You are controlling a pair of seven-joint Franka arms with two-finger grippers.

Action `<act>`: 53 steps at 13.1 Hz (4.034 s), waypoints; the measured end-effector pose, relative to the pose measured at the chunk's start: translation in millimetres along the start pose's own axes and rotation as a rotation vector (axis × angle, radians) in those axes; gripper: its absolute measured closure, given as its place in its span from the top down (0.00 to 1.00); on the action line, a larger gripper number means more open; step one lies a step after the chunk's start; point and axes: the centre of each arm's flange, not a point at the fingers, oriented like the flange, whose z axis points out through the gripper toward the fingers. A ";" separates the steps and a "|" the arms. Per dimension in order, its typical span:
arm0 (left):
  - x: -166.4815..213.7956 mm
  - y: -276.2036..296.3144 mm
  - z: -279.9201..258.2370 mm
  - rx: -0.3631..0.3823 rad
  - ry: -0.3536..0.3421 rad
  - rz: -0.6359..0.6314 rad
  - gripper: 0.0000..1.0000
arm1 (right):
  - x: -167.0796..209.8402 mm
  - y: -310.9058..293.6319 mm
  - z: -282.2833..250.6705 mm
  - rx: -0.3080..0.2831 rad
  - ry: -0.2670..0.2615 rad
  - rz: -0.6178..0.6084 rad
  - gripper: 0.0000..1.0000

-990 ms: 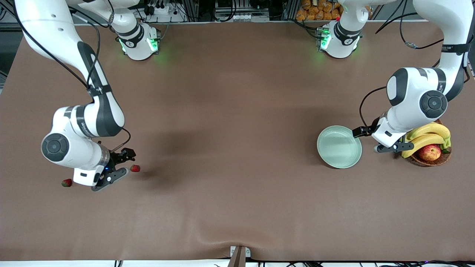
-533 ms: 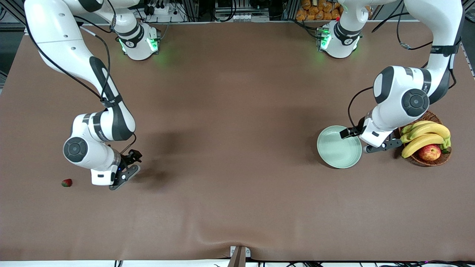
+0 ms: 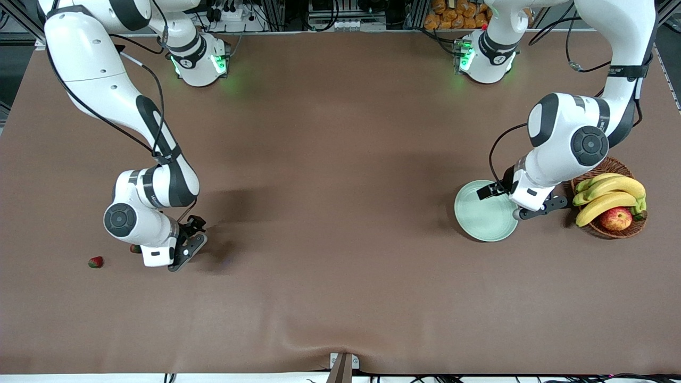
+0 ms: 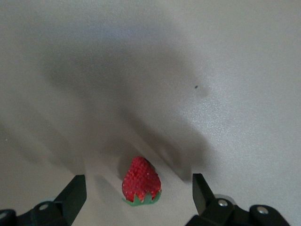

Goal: Collect all strawberries into plate
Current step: 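Lower the right gripper and close it on the strawberry, then carry the strawberry with the right gripper toward the left gripper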

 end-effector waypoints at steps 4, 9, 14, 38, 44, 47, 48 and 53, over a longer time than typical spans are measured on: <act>-2.1 3.9 0.3 0.000 -0.001 -0.014 1.00 | 0.2 0.2 -0.1 -0.002 0.002 -0.001 0.81; -3.1 5.8 0.4 -0.001 -0.001 -0.019 1.00 | 0.7 0.2 -0.2 -0.003 0.003 -0.001 0.33; -3.3 6.2 0.3 -0.001 -0.001 -0.019 1.00 | 14.1 0.9 -16.7 -0.027 0.034 -0.010 0.33; -11.4 22.6 -0.4 -0.004 -0.001 -0.050 1.00 | 277.5 -375.2 -44.4 0.083 0.351 0.238 0.33; -15.0 29.5 6.7 0.002 -0.012 -0.074 1.00 | 305.1 -430.9 -15.7 0.122 0.421 0.282 0.33; -21.9 41.6 7.1 0.003 -0.011 -0.103 1.00 | 306.9 -439.3 -0.2 0.125 0.423 0.276 0.33; -23.1 45.4 5.9 0.002 -0.009 -0.109 1.00 | 307.2 -438.4 0.8 0.124 0.423 0.277 0.39; -34.0 67.3 3.1 -0.001 -0.001 -0.146 1.00 | 315.9 -424.6 -33.2 0.114 0.463 0.287 0.96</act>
